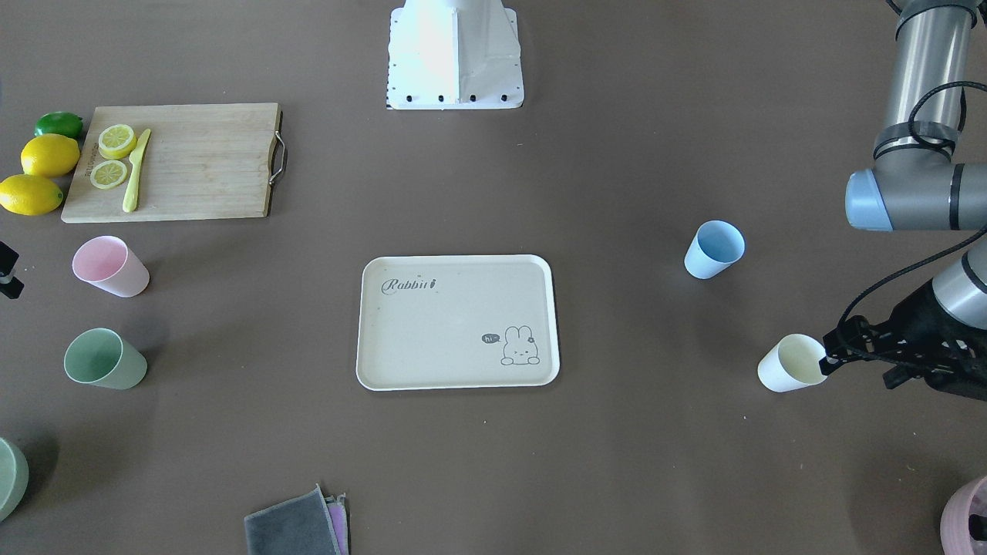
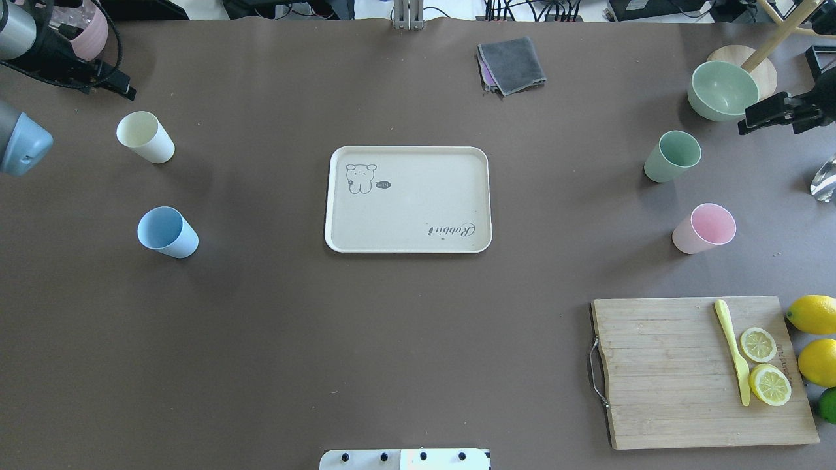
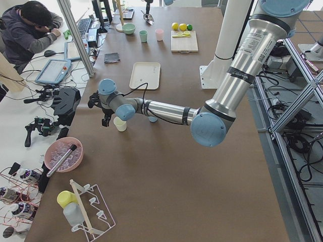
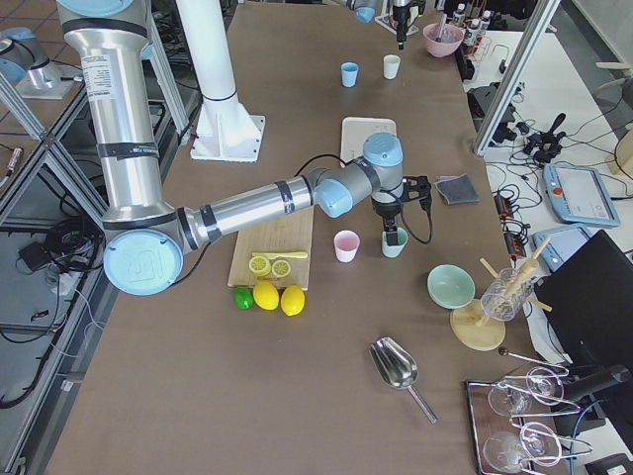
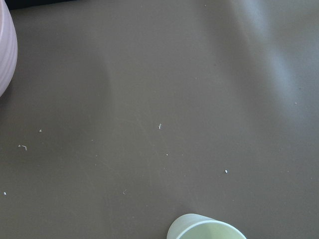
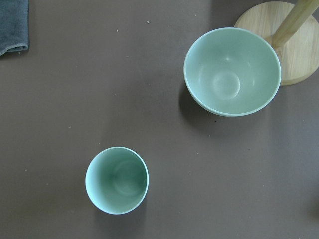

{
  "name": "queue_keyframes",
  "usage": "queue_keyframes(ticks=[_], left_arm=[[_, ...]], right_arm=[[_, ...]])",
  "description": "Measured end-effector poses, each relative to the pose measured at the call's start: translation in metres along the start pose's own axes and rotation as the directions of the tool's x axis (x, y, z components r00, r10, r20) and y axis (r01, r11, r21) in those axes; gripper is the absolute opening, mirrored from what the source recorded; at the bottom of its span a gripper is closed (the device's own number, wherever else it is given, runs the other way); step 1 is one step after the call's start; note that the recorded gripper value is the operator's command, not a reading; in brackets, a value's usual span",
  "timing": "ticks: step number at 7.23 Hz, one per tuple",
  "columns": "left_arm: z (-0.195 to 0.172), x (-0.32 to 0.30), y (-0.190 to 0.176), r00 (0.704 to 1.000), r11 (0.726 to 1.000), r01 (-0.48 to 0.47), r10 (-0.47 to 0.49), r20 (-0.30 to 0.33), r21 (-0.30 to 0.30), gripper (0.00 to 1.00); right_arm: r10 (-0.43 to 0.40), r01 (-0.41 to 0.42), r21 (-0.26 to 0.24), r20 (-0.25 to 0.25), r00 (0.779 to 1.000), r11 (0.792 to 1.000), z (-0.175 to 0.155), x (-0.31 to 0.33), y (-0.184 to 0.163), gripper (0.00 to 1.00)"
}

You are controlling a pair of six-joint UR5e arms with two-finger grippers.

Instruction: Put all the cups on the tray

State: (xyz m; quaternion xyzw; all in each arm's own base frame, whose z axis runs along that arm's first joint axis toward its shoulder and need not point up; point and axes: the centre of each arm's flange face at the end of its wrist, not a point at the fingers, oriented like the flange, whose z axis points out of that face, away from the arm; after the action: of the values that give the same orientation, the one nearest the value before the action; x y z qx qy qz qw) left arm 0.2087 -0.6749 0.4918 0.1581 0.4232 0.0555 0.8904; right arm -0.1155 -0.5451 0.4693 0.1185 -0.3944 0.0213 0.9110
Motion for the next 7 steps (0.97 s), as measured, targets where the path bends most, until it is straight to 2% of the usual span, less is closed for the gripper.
queue_keyframes(ticks=[2,5,6,7], left_arm=[[0.030,0.010,0.014,0.999,0.999,-0.039,0.039,0.027,0.007,0.92],[0.034,0.014,0.027,0.999,0.999,-0.052,0.052,0.016,0.011,0.92],[0.035,0.012,0.029,0.998,0.999,-0.052,0.052,0.017,0.008,0.76],[0.037,0.009,0.034,0.998,0.999,-0.052,0.052,0.020,0.003,0.44]], right_arm=[[0.000,0.000,-0.002,-0.001,1.000,1.000,0.001,-0.001,0.001,1.00],[0.000,0.000,-0.004,-0.001,1.000,1.000,0.002,-0.001,0.001,1.00],[0.000,0.000,-0.004,-0.001,1.000,1.000,0.002,-0.001,0.001,1.00],[-0.001,0.001,-0.004,-0.001,1.000,1.000,0.002,-0.001,0.001,1.00]])
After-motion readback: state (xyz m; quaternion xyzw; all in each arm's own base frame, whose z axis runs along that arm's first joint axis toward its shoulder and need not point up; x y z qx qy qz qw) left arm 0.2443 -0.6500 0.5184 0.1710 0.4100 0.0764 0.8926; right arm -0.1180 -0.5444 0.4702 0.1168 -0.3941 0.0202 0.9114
